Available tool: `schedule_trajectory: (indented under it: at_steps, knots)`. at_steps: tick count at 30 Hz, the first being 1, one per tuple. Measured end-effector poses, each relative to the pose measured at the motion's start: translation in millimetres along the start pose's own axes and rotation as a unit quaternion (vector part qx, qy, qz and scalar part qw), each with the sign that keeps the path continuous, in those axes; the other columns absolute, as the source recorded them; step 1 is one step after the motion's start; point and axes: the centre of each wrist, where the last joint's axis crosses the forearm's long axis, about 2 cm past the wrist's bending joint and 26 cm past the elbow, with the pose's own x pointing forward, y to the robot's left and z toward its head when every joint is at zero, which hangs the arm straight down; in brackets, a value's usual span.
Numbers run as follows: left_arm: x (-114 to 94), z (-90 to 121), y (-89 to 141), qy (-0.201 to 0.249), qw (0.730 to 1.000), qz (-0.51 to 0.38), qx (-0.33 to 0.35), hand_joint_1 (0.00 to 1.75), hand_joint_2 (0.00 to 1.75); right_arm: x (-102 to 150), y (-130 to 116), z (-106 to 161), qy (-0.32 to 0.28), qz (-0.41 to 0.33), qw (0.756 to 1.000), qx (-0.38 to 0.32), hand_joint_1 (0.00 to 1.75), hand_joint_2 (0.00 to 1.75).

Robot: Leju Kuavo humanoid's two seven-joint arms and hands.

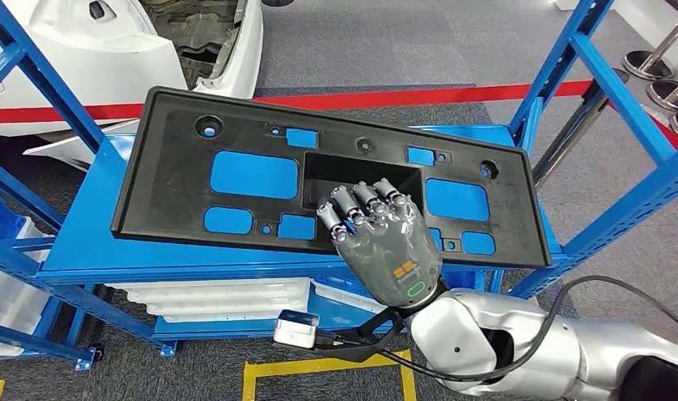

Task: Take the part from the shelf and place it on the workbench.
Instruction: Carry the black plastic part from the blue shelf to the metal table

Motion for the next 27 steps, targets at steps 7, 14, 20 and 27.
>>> schedule_trajectory:
  at_steps: [7,14,20,27]
  knots:
    - [0.2,0.1,-0.4,0.0,1.0,0.0,0.0,0.0,1.75,0.8,-0.3,-0.8,-0.003,0.0,1.0,-0.001,1.75,1.75]
    - [1.7,-1.0,-0.2,0.0,1.0,0.0,0.0,0.0,1.75,8.3,0.3,2.1,0.0,-0.019,1.0,-0.001,1.75,1.75]
    - [3.0,-1.9,0.2,0.001,1.0,0.001,0.001,0.0,1.75,14.6,1.9,3.9,0.003,-0.032,0.999,0.003,1.75,1.75]
    - [4.7,-2.3,-1.4,0.001,1.0,0.002,-0.002,0.0,1.75,20.4,3.7,5.2,0.008,-0.046,0.999,0.007,1.75,1.75]
